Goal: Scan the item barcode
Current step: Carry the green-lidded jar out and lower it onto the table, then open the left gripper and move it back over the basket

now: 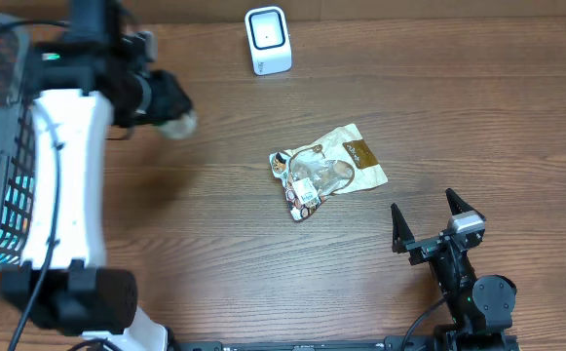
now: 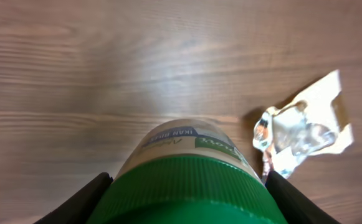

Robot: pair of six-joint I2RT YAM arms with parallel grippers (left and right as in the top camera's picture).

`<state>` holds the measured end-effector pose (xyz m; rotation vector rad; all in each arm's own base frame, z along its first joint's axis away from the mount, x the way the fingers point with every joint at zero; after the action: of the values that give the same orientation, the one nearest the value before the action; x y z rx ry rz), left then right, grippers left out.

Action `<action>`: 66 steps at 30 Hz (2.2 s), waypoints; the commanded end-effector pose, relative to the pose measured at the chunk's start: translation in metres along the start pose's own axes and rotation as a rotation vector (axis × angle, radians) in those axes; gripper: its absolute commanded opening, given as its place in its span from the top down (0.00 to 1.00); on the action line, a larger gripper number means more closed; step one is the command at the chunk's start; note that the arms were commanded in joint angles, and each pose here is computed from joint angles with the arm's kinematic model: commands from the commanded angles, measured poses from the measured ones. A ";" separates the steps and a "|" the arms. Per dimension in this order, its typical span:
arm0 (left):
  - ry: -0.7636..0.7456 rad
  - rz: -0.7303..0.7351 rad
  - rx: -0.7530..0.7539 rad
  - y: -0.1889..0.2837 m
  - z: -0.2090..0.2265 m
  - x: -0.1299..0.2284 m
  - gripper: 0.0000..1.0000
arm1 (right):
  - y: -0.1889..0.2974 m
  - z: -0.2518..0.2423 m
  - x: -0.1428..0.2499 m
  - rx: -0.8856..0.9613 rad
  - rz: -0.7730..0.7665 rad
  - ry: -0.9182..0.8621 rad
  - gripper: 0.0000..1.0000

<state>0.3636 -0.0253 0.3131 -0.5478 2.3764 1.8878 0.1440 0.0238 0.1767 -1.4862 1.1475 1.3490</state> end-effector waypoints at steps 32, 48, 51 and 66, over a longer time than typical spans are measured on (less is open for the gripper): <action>-0.073 0.054 -0.051 -0.098 -0.036 0.010 0.20 | 0.000 0.000 0.002 0.001 -0.006 -0.003 0.00; 0.320 -0.464 -0.105 0.169 0.082 -0.025 0.13 | 0.000 0.000 0.002 0.001 -0.006 -0.003 0.00; 0.490 -0.461 -0.180 0.183 0.135 -0.011 0.14 | 0.000 0.000 0.002 0.001 -0.006 -0.003 0.00; 0.867 -0.346 -0.250 0.155 0.261 0.023 0.16 | 0.000 0.000 0.002 0.001 -0.006 -0.003 0.00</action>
<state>0.2444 0.2452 0.4041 -1.9988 2.0810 2.0425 0.1440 0.0238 0.1766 -1.4857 1.1475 1.3496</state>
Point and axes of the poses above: each gripper's point midway between its finger pads, its own y axis back along the fingers, its own z axis along the line the jaws close on, x = y × z, the point moved 10 cm from there along y, back along the fingers, and after that the axes turned 7 degrees about y, right-handed, at the moved point
